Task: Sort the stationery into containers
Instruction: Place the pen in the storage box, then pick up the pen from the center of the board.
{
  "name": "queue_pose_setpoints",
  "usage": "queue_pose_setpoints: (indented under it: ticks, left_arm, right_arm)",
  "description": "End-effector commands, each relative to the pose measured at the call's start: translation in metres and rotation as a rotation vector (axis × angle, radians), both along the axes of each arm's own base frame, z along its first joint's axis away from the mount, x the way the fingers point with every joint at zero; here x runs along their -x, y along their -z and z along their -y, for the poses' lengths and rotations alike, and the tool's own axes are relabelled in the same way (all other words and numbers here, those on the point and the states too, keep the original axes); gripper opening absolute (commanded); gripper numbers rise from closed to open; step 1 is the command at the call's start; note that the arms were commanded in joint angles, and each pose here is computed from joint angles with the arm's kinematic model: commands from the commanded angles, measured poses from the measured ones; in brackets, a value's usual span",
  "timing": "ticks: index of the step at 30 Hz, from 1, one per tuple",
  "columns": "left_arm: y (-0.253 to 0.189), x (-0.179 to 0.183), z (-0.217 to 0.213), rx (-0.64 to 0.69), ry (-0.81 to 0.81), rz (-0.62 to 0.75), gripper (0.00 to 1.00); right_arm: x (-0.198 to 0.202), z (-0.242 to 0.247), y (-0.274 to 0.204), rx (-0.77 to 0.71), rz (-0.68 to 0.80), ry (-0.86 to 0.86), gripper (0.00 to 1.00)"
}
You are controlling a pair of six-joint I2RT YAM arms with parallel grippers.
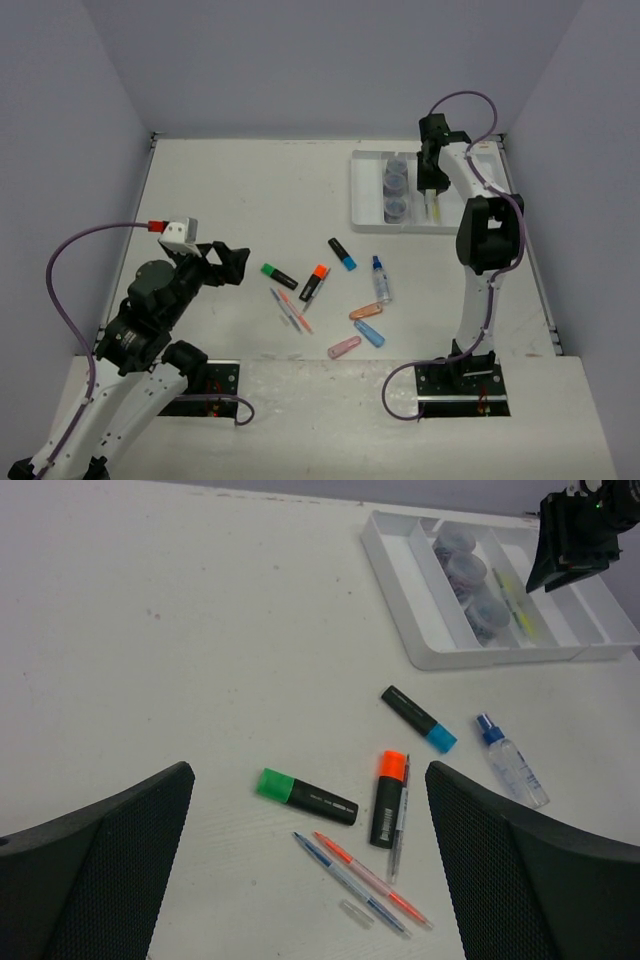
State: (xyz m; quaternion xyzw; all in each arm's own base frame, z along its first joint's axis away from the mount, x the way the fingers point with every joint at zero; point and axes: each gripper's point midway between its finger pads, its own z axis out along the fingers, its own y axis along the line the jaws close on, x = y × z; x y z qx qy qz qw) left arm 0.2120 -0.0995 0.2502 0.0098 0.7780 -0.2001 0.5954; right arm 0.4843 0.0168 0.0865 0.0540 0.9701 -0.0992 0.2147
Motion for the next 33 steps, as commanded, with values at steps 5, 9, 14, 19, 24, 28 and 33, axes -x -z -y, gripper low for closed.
queue_pose_setpoints:
  ticks: [5,9,14,19,24,28,33]
  left_arm:
    - [-0.016,0.004,0.006,0.007,0.055,0.089,1.0]
    - [-0.013,-0.001,-0.009,0.01,-0.046,0.063,1.0]
    - [-0.002,-0.008,-0.03,0.006,-0.188,0.007,1.0]
    - [0.014,-0.014,-0.042,-0.025,-0.289,-0.069,1.0]
    - [0.026,-0.019,-0.033,-0.056,-0.251,-0.12,1.0]
    - [0.03,-0.021,-0.021,-0.069,-0.187,-0.133,1.0]
    - [0.037,-0.023,-0.014,-0.078,-0.161,-0.166,1.0]
  right_arm:
    - [0.001,-0.003,-0.048,-0.023,0.071,0.008,0.42]
    - [0.025,-0.034,-0.104,-0.104,0.226,-0.019,0.42]
    - [0.116,-0.157,-0.135,-0.315,0.426,-0.236,0.57]
    - [0.173,-0.214,-0.114,-0.546,0.468,-0.231,0.99]
    - [0.182,-0.207,-0.093,-0.442,0.476,-0.062,0.99]
    - [0.188,-0.22,-0.082,-0.498,0.426,-0.047,0.99]
    - [0.21,-0.209,-0.051,-0.441,0.424,0.083,0.95]
